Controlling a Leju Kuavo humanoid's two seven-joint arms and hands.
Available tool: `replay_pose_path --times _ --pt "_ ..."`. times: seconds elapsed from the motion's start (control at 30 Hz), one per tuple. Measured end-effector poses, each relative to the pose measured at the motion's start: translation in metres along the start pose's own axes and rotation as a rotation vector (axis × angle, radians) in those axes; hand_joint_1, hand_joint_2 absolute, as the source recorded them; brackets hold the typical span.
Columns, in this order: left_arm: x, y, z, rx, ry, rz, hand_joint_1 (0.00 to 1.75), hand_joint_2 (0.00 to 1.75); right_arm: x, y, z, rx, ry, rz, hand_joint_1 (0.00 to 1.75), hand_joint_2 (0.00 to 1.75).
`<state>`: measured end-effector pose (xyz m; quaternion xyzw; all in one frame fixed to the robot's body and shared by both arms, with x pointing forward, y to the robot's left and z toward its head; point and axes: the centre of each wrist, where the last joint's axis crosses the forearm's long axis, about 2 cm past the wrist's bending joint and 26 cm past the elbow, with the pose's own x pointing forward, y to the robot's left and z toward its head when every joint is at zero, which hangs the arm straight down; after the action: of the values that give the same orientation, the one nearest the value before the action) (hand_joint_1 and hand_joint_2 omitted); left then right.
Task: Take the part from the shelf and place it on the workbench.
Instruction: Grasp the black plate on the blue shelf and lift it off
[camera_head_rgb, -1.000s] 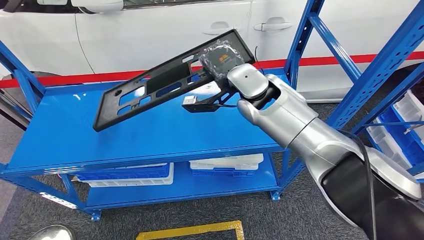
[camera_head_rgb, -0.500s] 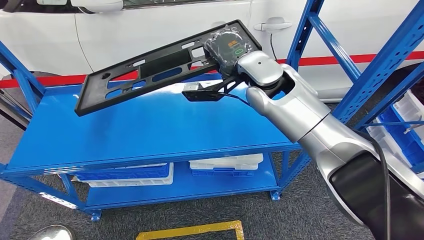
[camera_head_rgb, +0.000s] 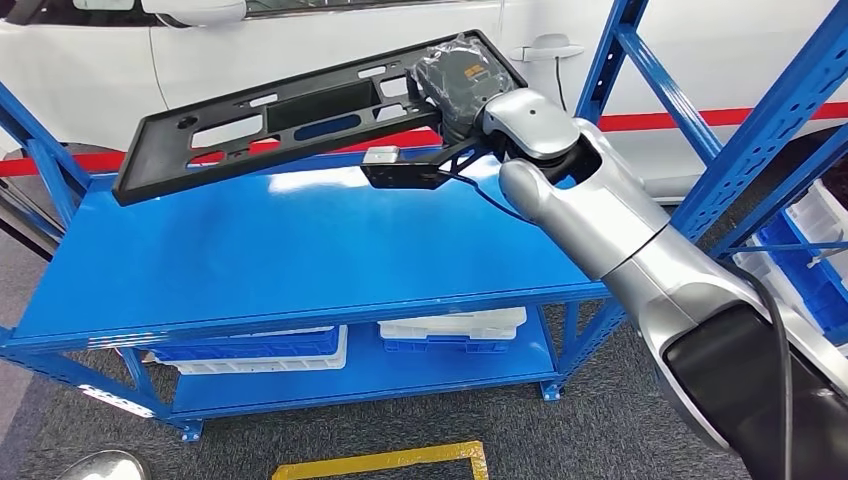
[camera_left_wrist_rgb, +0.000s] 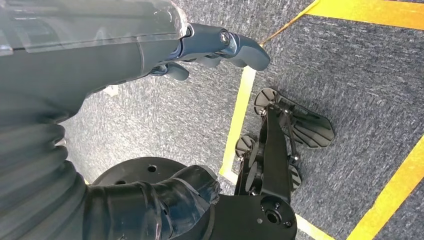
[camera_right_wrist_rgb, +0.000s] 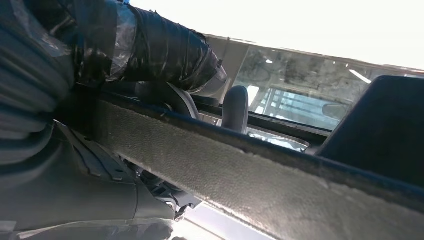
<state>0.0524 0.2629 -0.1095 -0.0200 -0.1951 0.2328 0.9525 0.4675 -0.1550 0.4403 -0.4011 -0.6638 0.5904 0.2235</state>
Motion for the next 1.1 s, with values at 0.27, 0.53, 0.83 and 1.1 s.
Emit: replay_pose_path --times 0.27,0.53,0.83,1.1 --pt "0.001 0.001 0.0 -0.007 -0.002 -0.029 0.0 1.75 -0.001 -0.003 0.002 -0.014 -0.003 -0.001 1.75 1.75" --pt "0.001 0.002 0.0 -0.006 -0.015 -0.025 0.0 1.75 -0.005 0.005 0.007 -0.011 0.002 0.002 1.75 1.75" --pt "0.001 0.003 0.0 -0.005 -0.02 -0.03 0.0 1.75 -0.009 0.006 0.013 -0.03 -0.021 -0.014 1.75 1.75" --pt "0.002 0.005 0.0 -0.011 -0.03 -0.038 0.0 1.75 -0.012 0.004 0.016 -0.028 -0.031 -0.012 1.75 1.75"
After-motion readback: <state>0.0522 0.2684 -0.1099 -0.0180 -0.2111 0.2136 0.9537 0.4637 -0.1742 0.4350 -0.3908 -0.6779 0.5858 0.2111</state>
